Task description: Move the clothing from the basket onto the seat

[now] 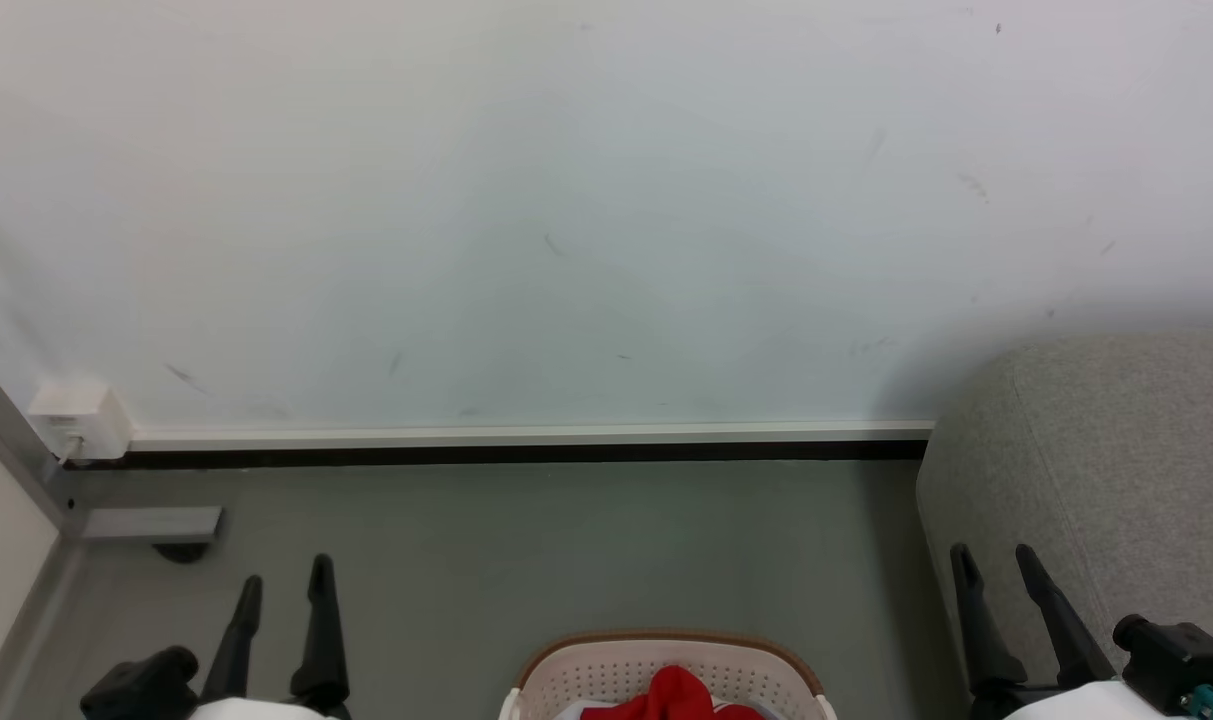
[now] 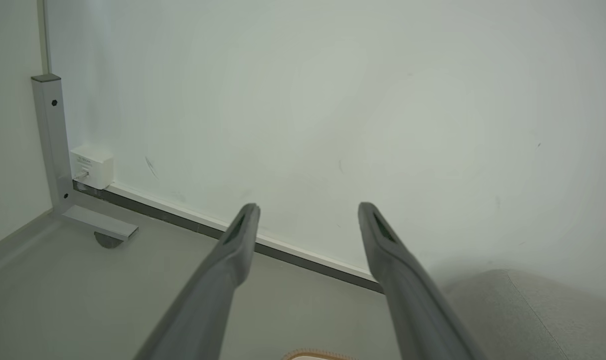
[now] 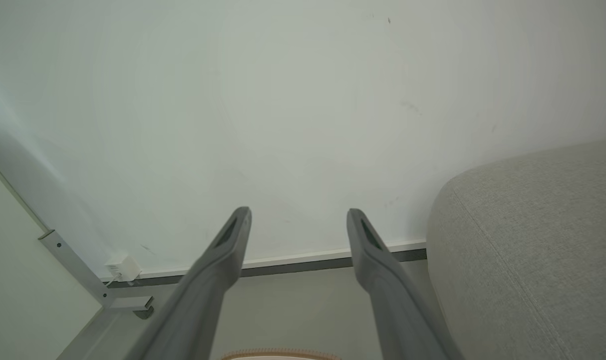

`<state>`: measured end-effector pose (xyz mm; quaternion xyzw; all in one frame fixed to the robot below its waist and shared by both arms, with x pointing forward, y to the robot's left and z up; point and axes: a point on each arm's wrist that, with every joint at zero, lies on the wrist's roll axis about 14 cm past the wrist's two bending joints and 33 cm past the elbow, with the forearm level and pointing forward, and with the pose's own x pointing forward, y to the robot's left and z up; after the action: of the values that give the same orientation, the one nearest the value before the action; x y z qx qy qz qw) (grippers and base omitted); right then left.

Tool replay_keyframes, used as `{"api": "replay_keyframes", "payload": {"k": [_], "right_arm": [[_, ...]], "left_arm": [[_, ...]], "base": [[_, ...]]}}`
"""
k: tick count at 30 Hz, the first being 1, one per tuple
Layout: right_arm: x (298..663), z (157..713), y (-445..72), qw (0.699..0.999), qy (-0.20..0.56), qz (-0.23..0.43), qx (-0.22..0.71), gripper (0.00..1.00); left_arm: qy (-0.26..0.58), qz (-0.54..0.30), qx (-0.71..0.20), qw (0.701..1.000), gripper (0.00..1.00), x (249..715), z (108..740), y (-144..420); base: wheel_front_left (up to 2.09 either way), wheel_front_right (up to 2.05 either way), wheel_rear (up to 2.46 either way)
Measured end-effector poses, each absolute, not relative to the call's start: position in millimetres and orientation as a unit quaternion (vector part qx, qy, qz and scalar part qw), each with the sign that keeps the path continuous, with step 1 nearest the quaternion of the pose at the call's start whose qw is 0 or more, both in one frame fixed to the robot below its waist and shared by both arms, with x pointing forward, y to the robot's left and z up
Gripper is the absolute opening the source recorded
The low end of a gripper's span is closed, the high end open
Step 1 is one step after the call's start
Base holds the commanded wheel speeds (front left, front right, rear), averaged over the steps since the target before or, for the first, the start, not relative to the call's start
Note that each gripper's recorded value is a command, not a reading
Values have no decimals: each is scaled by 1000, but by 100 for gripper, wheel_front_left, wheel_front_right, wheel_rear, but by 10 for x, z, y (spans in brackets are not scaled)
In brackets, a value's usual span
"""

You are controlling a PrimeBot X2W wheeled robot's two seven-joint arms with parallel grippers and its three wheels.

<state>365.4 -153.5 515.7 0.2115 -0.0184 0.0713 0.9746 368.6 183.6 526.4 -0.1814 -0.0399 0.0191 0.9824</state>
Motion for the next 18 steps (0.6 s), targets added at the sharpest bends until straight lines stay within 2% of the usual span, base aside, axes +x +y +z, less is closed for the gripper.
{"api": "replay_keyframes", "payload": {"k": [18], "right_arm": [[3635, 5276, -1479, 986, -48, 90, 131, 100]], "left_arm": [[-65, 10, -99, 993, 100, 3692, 5345, 1783]], "base": [[0, 0, 0]]}}
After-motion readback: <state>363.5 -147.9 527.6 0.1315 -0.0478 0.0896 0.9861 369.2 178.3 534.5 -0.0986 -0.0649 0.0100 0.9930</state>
